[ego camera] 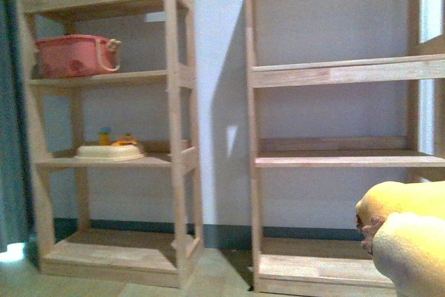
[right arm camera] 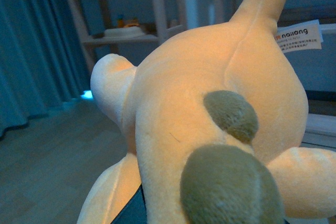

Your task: Put away toys

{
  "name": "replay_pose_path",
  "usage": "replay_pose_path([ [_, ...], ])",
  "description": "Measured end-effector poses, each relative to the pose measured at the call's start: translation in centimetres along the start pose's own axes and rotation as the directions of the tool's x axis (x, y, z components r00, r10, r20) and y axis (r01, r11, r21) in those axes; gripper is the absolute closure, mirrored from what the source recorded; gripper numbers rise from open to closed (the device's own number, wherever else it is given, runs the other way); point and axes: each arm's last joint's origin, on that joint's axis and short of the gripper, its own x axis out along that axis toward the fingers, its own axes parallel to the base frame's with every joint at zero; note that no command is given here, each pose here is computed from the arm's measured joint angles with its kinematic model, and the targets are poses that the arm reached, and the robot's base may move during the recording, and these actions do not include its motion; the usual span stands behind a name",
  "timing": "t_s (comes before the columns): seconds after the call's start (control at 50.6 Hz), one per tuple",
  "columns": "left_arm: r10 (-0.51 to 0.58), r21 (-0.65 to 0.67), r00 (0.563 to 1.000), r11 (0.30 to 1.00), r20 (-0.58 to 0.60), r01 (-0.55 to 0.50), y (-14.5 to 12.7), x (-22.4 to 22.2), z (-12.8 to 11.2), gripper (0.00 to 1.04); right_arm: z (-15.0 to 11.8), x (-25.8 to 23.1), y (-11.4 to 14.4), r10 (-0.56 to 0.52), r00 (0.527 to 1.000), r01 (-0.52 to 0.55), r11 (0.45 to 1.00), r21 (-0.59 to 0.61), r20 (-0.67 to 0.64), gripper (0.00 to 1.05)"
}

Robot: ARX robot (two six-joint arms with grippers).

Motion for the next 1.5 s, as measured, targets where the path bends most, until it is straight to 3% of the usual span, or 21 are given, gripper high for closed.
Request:
replay_pose_path([
  [1.503, -0.001, 0.000, 1.000, 1.000, 0.000, 0.001, 0.00, 0.00, 0.00, 0.06, 0.00, 0.00, 0.00, 0.003, 1.000, -0.003, 1.000, -0.001, 0.000, 0.88],
])
